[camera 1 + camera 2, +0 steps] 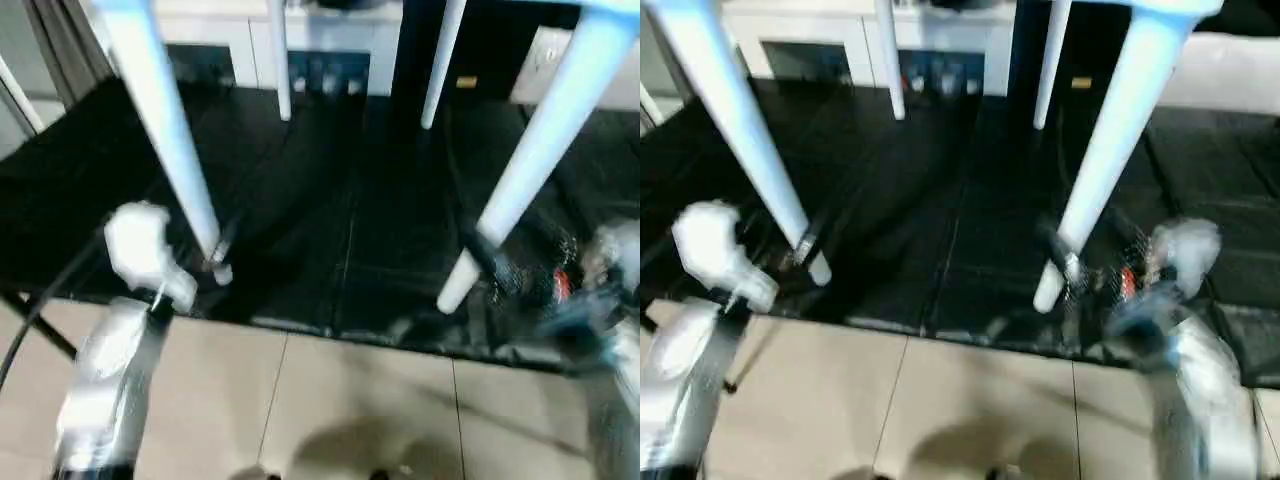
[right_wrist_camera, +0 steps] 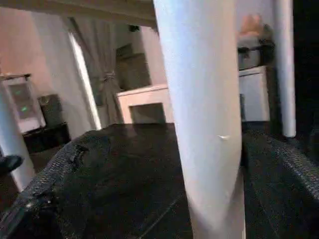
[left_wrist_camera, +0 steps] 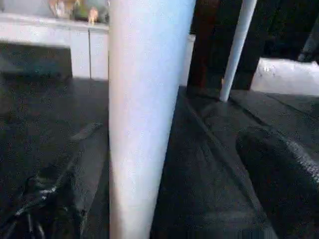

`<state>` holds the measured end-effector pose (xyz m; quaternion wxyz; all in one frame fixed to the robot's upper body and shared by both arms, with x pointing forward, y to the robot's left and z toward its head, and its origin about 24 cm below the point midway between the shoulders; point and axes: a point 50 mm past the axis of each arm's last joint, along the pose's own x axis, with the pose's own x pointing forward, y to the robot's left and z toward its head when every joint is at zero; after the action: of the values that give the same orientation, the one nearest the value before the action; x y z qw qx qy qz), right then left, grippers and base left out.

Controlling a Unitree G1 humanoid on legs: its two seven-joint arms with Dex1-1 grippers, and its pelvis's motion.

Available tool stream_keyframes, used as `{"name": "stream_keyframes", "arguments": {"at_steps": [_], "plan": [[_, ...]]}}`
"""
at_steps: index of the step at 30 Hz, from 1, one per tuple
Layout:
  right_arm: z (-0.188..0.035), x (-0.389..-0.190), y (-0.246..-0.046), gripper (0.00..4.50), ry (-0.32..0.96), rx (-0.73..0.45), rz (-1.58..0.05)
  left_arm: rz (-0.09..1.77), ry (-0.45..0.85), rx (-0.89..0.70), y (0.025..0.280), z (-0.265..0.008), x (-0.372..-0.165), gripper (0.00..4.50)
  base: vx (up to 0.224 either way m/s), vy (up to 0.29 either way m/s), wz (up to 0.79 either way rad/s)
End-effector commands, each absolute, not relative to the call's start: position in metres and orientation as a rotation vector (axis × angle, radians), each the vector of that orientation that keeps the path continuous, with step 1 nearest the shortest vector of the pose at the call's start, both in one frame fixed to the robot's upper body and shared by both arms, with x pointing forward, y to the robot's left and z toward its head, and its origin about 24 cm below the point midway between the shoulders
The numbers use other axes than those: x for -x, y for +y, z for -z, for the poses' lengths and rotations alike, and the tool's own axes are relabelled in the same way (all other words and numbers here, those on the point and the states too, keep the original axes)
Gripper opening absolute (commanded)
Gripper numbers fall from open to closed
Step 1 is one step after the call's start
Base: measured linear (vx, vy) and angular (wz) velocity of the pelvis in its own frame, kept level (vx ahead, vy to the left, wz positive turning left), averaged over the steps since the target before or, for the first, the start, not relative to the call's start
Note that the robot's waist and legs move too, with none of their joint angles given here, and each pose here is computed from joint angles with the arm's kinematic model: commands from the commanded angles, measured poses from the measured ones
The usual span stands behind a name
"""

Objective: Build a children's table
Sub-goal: Flip table

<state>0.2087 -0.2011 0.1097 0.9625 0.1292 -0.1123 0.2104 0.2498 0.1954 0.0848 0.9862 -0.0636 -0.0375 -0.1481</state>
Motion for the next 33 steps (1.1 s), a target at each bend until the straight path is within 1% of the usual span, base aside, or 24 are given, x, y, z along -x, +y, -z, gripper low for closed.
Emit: {"name": "stream_keyframes", "arguments": {"at_steps": [1, 2, 4, 6, 8, 11, 12, 15, 17, 19, 20, 21, 22, 23, 24, 25, 26, 27, 28, 29, 31, 32, 33], "plan": [[-0.110, -0.199, -0.194, 4.50, -0.203, -0.265, -0.390, 0.322, -0.023, 0.128, 0.187, -0.080, -0.245, 4.50, 0.000, 0.000, 0.00], [-0.106, -0.194, -0.192, 4.50, -0.169, -0.280, -0.366, 0.324, -0.004, 0.129, 0.186, -0.077, -0.241, 4.50, 0.000, 0.000, 0.00], [-0.100, -0.186, -0.183, 4.50, -0.107, -0.309, -0.393, 0.318, 0.009, 0.119, 0.183, -0.074, -0.237, 4.50, 0.000, 0.000, 0.00], [-0.087, -0.176, -0.166, 4.50, 0.033, -0.342, -0.452, 0.314, 0.095, 0.107, 0.178, -0.061, -0.231, 4.50, -0.026, 0.006, 0.01], [-0.078, -0.173, -0.158, 4.50, 0.108, -0.344, -0.491, 0.315, 0.110, 0.123, 0.174, -0.058, -0.227, 4.50, -0.058, 0.024, -0.04], [-0.070, -0.171, -0.151, 4.50, 0.136, -0.368, -0.505, 0.317, 0.102, 0.094, 0.172, -0.058, -0.222, 4.50, 0.009, 0.069, -0.56], [-0.067, -0.174, -0.149, 4.50, 0.145, -0.358, -0.506, 0.301, 0.114, 0.050, 0.174, -0.055, -0.221, 4.50, 0.057, -0.003, -0.71], [-0.062, -0.178, -0.148, 4.50, 0.180, -0.348, -0.505, 0.272, 0.126, 0.089, 0.177, -0.053, -0.219, 4.50, 0.017, -0.035, -0.37], [-0.058, -0.179, -0.147, 4.50, 0.206, -0.350, -0.509, 0.277, 0.138, 0.075, 0.179, -0.051, -0.218, 4.50, 0.000, 0.000, 0.00], [-0.045, -0.180, -0.147, 4.50, 0.275, -0.331, -0.517, 0.279, 0.197, 0.029, 0.181, -0.042, -0.212, 4.50, 0.000, 0.000, 0.00], [-0.028, -0.180, -0.144, 4.50, 0.353, -0.324, -0.500, 0.249, 0.255, -0.008, 0.187, -0.032, -0.208, 4.50, 0.009, 0.065, 0.07], [-0.025, -0.181, -0.145, 4.50, 0.361, -0.326, -0.497, 0.240, 0.271, -0.014, 0.188, -0.030, -0.207, 4.50, -0.003, 0.053, -0.05], [-0.017, -0.182, -0.144, 4.50, 0.387, -0.331, -0.487, 0.221, 0.305, -0.031, 0.190, -0.023, -0.204, 4.50, -0.003, 0.053, -0.05], [-0.001, -0.184, -0.143, 4.50, 0.443, -0.339, -0.466, 0.191, 0.348, -0.063, 0.195, -0.014, -0.201, 4.50, 0.000, 0.000, 0.00], [0.009, -0.184, -0.140, 4.50, 0.468, -0.324, -0.477, 0.166, 0.389, -0.036, 0.199, -0.005, -0.197, 4.50, 0.000, 0.000, 0.00], [0.010, -0.184, -0.140, 4.50, 0.470, -0.323, -0.478, 0.164, 0.392, -0.035, 0.199, -0.005, -0.197, 4.50, 0.000, 0.000, 0.00], [0.027, -0.180, -0.134, 4.50, 0.519, -0.270, -0.514, 0.134, 0.400, 0.035, 0.204, 0.004, -0.189, 4.50, 0.000, 0.000, 0.00], [0.033, -0.179, -0.132, 4.50, 0.532, -0.267, -0.529, 0.121, 0.403, 0.090, 0.205, 0.008, -0.186, 4.50, 0.000, 0.000, 0.00], [0.033, -0.179, -0.132, 4.50, 0.532, -0.267, -0.529, 0.121, 0.403, 0.090, 0.205, 0.008, -0.186, 4.50, 0.000, 0.000, 0.00], [0.038, -0.179, -0.132, 4.50, 0.547, -0.270, -0.533, 0.121, 0.388, 0.130, 0.203, 0.009, -0.183, 4.50, 0.000, 0.000, 0.00], [0.048, -0.175, -0.132, 4.50, 0.583, -0.283, -0.567, 0.148, 0.373, 0.174, 0.200, 0.014, -0.172, 4.50, 0.000, 0.000, 0.00], [0.056, -0.172, -0.135, 4.50, 0.626, -0.284, -0.581, 0.149, 0.375, 0.195, 0.197, 0.020, -0.164, 4.50, 0.000, 0.000, 0.00], [0.060, -0.170, -0.135, 4.50, 0.644, -0.284, -0.584, 0.149, 0.389, 0.190, 0.197, 0.023, -0.162, 4.50, 0.000, 0.000, 0.00]]}}
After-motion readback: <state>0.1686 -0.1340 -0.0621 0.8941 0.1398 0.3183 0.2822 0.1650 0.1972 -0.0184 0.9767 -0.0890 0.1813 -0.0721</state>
